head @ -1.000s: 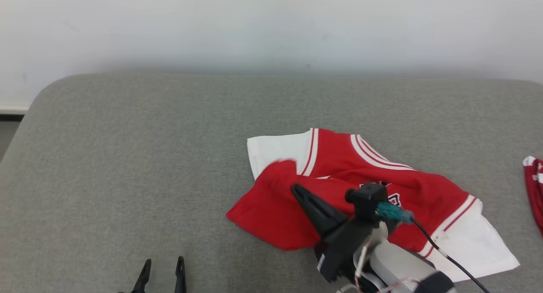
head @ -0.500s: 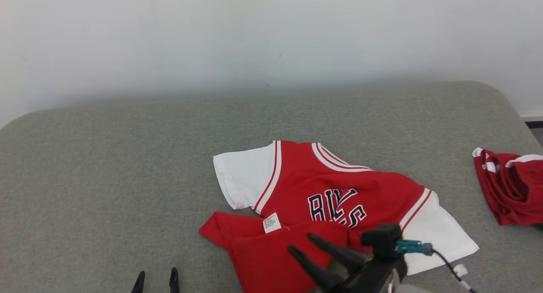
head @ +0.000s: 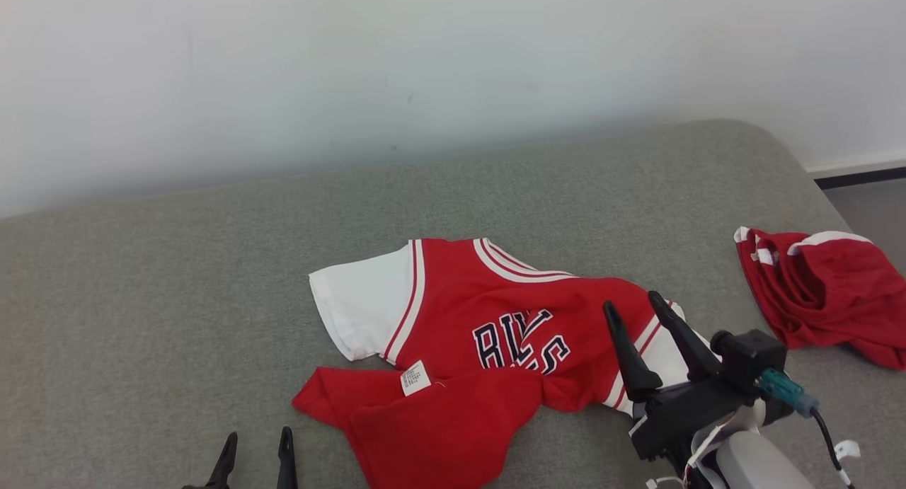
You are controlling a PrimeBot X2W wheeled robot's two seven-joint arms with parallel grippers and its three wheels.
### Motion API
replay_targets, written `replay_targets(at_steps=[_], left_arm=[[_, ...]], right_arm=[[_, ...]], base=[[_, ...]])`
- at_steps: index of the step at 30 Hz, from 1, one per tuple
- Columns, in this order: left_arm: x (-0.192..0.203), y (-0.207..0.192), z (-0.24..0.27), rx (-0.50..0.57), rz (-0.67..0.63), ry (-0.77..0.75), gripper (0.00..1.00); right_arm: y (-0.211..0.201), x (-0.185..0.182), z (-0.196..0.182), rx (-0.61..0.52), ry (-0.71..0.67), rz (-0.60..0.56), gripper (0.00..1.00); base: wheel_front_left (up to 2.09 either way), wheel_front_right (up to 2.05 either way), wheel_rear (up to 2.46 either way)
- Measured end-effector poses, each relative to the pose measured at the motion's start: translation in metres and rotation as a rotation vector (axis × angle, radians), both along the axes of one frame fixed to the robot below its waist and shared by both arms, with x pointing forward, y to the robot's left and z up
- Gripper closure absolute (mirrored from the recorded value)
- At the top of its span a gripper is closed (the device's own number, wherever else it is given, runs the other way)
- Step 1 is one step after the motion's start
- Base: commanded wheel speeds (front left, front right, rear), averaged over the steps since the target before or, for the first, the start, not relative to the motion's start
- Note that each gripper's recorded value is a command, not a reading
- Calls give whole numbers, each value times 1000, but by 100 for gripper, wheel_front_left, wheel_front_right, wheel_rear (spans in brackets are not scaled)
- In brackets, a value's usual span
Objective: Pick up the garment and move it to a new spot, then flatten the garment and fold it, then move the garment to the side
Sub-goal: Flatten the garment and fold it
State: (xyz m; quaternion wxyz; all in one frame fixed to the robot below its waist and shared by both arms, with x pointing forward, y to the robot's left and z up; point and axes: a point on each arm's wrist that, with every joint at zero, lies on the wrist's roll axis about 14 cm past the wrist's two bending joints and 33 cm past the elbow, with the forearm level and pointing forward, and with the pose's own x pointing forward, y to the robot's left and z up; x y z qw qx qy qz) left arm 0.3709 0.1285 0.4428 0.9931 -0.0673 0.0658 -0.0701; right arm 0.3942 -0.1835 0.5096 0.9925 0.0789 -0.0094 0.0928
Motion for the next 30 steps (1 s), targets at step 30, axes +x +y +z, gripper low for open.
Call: replay_targets(at_steps=[30], left_arm=[[138,-56,-29,102,-178,182,0]], right_arm=[[-31,-9,-61,-24,146,-175,0]], base=[[0,0,0]])
